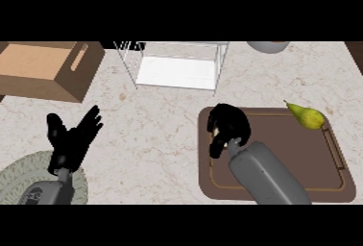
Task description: Pick the cupcake from the tray and place it in the tiered shelf
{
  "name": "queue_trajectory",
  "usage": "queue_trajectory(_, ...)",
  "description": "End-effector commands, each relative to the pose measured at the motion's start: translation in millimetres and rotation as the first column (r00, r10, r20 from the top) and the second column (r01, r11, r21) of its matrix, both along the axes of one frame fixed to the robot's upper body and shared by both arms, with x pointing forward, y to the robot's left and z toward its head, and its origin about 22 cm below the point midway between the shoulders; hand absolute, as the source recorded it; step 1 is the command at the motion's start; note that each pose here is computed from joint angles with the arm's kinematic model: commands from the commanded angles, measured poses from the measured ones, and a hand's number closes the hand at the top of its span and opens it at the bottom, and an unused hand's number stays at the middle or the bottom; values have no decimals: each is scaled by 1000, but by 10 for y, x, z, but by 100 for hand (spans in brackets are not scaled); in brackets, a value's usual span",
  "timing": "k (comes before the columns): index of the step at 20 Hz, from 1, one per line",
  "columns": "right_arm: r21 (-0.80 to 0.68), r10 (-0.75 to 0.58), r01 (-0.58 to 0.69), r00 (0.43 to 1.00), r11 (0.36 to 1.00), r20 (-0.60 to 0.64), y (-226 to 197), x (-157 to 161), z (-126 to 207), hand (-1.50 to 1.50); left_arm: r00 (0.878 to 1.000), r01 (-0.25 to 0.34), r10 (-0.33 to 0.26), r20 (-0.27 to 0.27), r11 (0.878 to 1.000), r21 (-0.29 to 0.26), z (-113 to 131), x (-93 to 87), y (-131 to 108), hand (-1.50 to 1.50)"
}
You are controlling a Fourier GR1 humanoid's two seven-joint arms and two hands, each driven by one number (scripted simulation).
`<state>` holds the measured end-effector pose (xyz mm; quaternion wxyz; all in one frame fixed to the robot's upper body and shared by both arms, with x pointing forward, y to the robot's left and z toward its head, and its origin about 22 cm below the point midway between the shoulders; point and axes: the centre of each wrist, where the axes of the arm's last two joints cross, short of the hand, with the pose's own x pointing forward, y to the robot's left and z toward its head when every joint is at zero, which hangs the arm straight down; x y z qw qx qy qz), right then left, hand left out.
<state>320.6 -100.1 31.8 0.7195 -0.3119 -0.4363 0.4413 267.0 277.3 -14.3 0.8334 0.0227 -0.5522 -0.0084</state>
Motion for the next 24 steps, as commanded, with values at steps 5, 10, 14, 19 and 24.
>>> queue_trajectory(5,179,128,-166,971,970,202,1044,-305,635,150,998,49,-49,-46,999,-1,3,93,-121,0)
queue_trajectory(10,184,98,-198,890,963,445,1438,-529,1221,150,998,17,-18,-67,1000,-8,-115,52,-146,0)
queue_trajectory(14,192,21,-150,837,970,547,1633,-592,1862,150,997,14,-14,-77,1000,1,-184,-43,-119,0)
queue_trajectory(19,196,-39,-95,810,976,585,1781,-580,2343,150,998,-35,36,-60,999,19,-77,29,41,0)
queue_trajectory(24,216,-95,-50,787,975,610,1840,-509,2766,150,997,-36,36,-65,999,-2,-76,-94,64,0)
